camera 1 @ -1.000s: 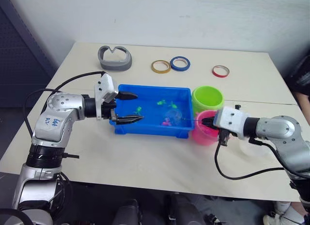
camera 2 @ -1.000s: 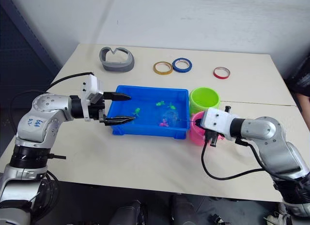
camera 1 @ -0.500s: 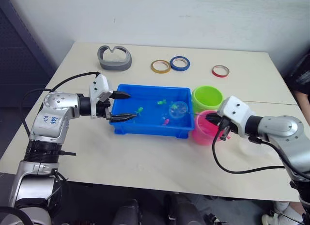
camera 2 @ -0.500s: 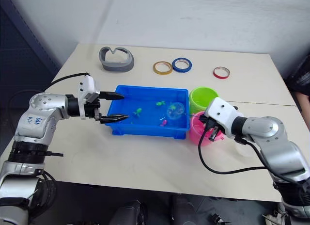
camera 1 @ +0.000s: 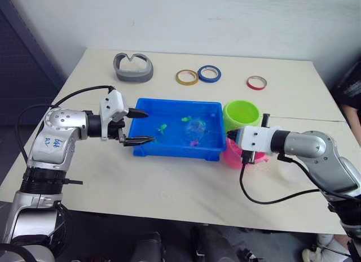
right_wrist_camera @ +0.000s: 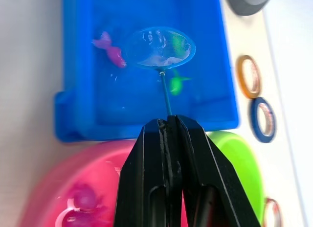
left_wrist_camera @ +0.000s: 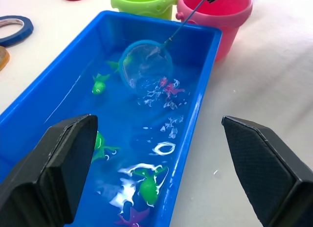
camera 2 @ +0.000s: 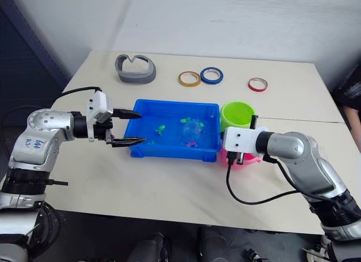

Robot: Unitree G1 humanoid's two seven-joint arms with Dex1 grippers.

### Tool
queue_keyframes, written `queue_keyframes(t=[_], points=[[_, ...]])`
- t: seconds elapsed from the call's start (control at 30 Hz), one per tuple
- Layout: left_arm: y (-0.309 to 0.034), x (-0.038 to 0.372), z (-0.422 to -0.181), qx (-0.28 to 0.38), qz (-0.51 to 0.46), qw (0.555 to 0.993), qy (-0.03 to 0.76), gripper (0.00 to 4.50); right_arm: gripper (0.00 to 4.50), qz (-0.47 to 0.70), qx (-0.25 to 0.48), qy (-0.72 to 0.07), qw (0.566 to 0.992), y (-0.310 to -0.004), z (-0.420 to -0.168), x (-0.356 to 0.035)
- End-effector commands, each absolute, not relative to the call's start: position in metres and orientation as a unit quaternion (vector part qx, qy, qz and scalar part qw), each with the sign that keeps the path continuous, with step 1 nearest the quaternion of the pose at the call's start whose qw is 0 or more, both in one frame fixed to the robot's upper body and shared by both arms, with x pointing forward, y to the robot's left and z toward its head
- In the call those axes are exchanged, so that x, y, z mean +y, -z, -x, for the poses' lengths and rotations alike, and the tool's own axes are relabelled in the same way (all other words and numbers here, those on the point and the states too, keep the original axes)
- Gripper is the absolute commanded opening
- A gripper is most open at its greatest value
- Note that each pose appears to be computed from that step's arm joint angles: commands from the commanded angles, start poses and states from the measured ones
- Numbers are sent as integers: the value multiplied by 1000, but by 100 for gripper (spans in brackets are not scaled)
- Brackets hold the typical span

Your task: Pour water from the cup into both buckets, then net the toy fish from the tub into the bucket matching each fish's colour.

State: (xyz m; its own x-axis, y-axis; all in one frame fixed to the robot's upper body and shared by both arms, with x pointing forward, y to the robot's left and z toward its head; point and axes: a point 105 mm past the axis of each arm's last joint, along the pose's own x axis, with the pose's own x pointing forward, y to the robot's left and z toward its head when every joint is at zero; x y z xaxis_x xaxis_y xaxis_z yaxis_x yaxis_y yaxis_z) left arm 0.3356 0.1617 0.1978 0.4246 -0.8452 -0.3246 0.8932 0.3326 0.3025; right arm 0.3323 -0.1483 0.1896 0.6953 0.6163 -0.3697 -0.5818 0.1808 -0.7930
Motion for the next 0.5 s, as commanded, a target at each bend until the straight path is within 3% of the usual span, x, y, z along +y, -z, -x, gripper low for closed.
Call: queue_keyframes(t=[0.03,0.27,0.5], points=[[-209,162,-332,32,-226,817,529,444,0,547,-41,-362,754,-207,-339,-156],[-211,159,-334,27,-221,818,530,444,0,608,-18,-391,690,-185,-331,-167],[-211,158,-335,25,-219,817,533,444,0,531,12,-435,727,-175,-312,-160]])
